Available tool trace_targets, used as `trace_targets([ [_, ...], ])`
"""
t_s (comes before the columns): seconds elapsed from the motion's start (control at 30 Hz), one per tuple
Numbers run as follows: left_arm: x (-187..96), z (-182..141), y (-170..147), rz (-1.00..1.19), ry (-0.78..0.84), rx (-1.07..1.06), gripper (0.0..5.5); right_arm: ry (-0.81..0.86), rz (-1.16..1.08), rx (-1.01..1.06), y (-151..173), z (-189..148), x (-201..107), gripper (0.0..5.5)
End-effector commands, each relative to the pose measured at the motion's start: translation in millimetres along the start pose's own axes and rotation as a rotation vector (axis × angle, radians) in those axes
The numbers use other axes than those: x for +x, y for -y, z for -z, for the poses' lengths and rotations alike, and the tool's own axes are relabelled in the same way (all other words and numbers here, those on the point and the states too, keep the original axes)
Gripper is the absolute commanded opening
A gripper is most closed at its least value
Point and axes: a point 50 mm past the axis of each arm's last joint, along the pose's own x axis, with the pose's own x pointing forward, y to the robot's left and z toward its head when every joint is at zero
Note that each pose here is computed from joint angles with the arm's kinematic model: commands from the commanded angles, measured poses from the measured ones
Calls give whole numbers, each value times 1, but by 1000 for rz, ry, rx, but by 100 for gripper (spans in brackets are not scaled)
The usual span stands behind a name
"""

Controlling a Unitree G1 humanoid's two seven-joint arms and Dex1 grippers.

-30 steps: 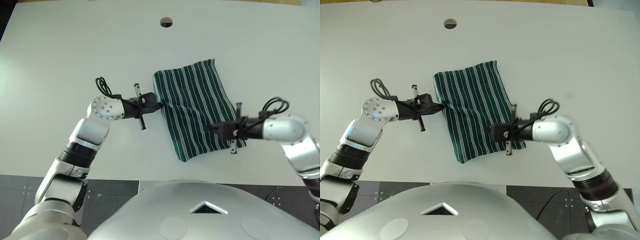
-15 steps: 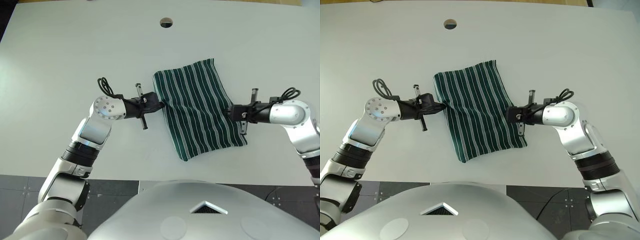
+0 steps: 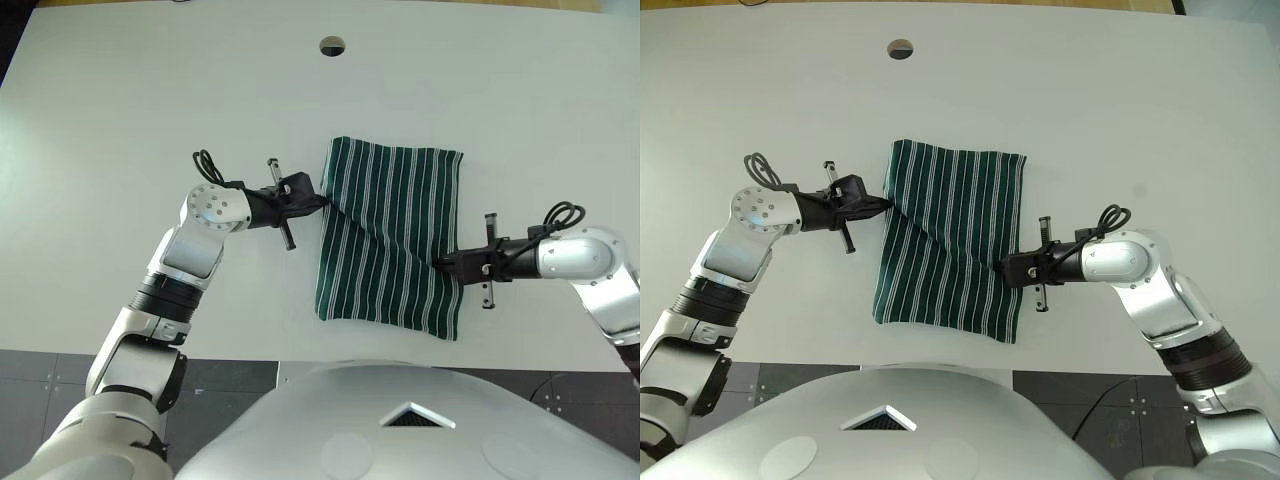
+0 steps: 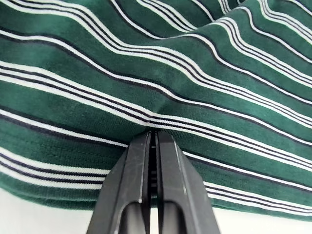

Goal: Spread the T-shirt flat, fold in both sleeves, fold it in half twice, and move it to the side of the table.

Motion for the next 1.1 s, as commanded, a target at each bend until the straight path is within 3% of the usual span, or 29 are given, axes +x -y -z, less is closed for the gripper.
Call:
trace_targets([
  [0.03,-27,-21,-4,-86,238,43,34,124,273,-60,32,-11,-18,10],
  [0.1,-45,-39,-5,-146,375,112,68,157,331,-70,36,-14,-27,46],
  [0.17,-61,-45,-1,-201,394,229,95,130,347,-118,28,-12,-36,79],
  [0.33,-79,-16,23,-171,106,612,167,-120,187,-336,-13,12,-53,165],
  [0.5,-80,14,52,0,-74,817,239,-158,62,-405,-43,10,-55,249],
  [0.7,-65,25,65,70,-74,856,239,-112,42,-484,-51,-1,-37,249],
  [1.1,-42,12,77,145,137,878,239,9,42,-565,-59,-7,-2,249],
])
